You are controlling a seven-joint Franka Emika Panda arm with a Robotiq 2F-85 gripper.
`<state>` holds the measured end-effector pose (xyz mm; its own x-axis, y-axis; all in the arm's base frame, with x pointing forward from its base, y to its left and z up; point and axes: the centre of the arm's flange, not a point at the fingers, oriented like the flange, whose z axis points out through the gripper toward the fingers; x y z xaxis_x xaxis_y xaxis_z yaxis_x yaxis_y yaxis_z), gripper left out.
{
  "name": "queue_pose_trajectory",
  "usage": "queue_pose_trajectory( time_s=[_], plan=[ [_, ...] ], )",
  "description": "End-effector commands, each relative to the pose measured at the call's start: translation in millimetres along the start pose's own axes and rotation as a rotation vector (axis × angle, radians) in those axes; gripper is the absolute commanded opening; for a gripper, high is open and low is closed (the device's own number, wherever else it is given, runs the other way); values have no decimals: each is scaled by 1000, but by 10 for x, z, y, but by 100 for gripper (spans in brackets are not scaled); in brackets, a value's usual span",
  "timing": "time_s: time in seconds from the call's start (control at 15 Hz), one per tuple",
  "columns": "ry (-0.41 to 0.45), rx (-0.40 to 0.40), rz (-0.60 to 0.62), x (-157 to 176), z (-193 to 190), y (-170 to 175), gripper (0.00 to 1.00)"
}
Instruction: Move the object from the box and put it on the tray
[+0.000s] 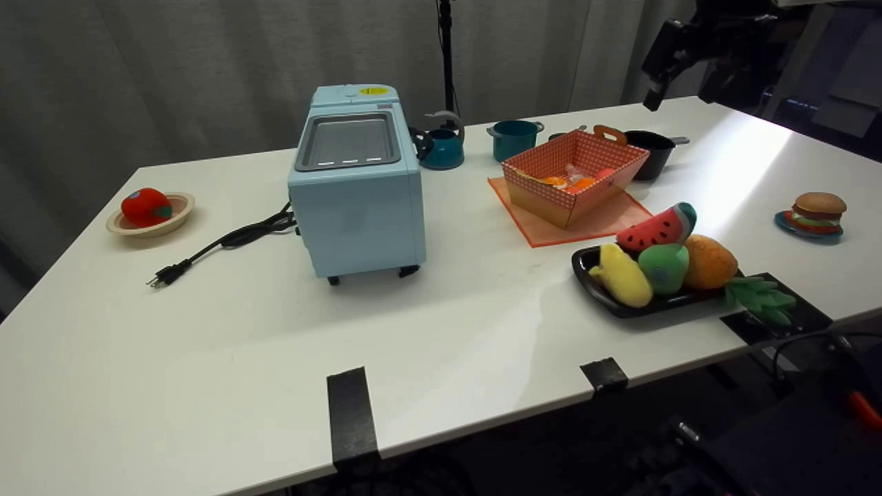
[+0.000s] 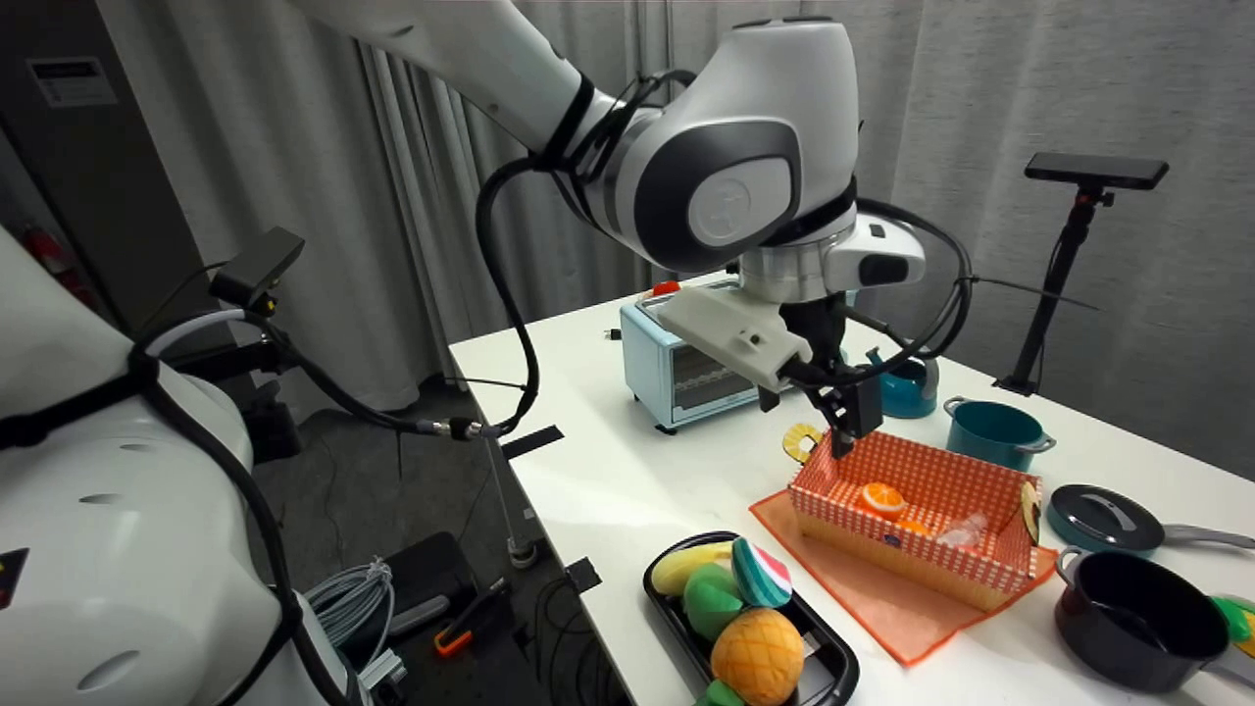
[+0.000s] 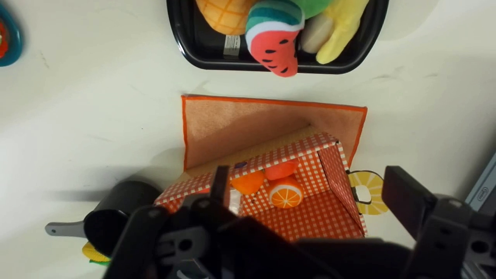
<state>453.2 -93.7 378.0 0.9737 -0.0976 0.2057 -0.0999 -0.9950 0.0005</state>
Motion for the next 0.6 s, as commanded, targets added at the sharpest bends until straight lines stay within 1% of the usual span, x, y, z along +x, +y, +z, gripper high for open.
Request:
queue_pose_trajectory(
  time_s=[0.0, 0.2, 0.53],
  plan=[
    [10, 0, -2, 4, -49, 2, 100],
    [30, 0, -4, 2, -143, 7, 100],
    [30, 0, -5, -3, -145, 6, 100]
  ],
)
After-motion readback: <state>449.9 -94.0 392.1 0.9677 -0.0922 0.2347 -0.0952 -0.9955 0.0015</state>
